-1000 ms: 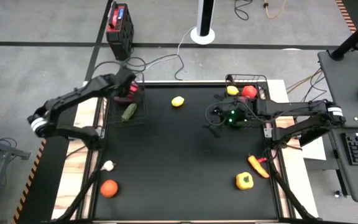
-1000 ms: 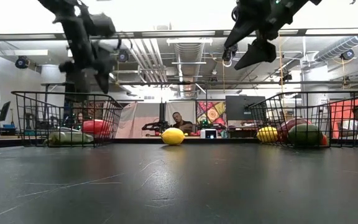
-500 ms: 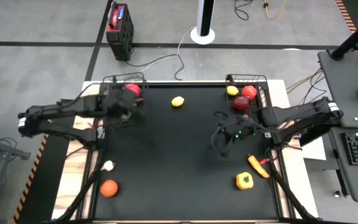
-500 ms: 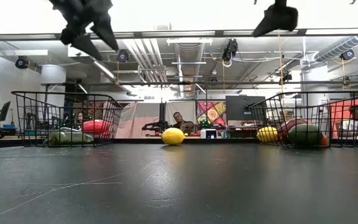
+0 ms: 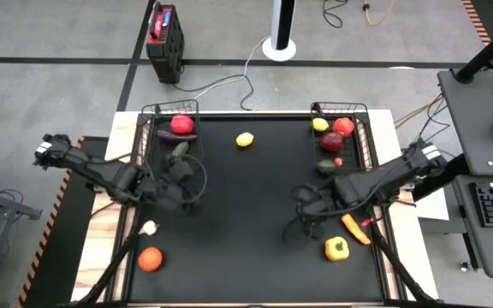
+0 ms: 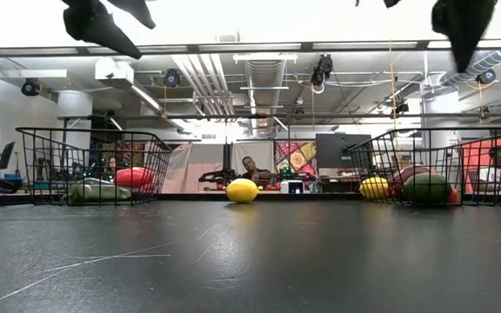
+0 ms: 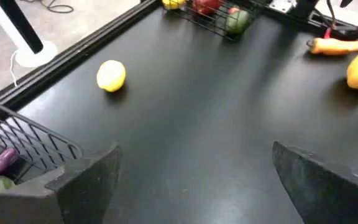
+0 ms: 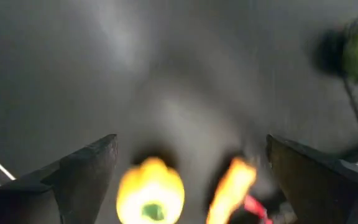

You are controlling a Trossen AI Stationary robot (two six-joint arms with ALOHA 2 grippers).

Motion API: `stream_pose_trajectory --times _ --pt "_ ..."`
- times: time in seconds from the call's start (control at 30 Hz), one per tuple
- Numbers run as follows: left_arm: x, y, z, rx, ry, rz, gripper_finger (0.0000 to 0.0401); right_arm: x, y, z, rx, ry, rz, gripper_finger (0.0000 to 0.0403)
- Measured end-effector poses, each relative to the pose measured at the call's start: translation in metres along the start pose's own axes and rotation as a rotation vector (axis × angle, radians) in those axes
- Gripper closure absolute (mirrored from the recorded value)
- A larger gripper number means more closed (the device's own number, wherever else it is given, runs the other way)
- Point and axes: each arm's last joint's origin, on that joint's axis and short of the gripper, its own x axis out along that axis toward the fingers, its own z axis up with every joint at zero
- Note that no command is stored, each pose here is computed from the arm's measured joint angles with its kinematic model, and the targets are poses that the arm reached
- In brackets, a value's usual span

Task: Sort produce into baskets
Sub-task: Put the yellow chili pepper into the left wire basket

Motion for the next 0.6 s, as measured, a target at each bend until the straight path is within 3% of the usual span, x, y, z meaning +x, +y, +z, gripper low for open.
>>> stream_pose_trajectory --times 0.17,0.33,0.6 --pt "0.004 -0.009 -0.006 0.027 0.010 -0.002 0.0008 0.010 0.015 -0.021 0.028 0.142 -0.002 0.0007" --pt "0.009 -0.013 -0.008 0.049 0.022 0.013 0.0008 0.008 0.025 -0.047 0.097 0.175 -0.007 0.0007" --pt "0.015 -0.018 -0.011 0.059 0.023 0.025 0.0008 0.002 0.008 -0.086 0.267 0.177 -0.104 0.0007"
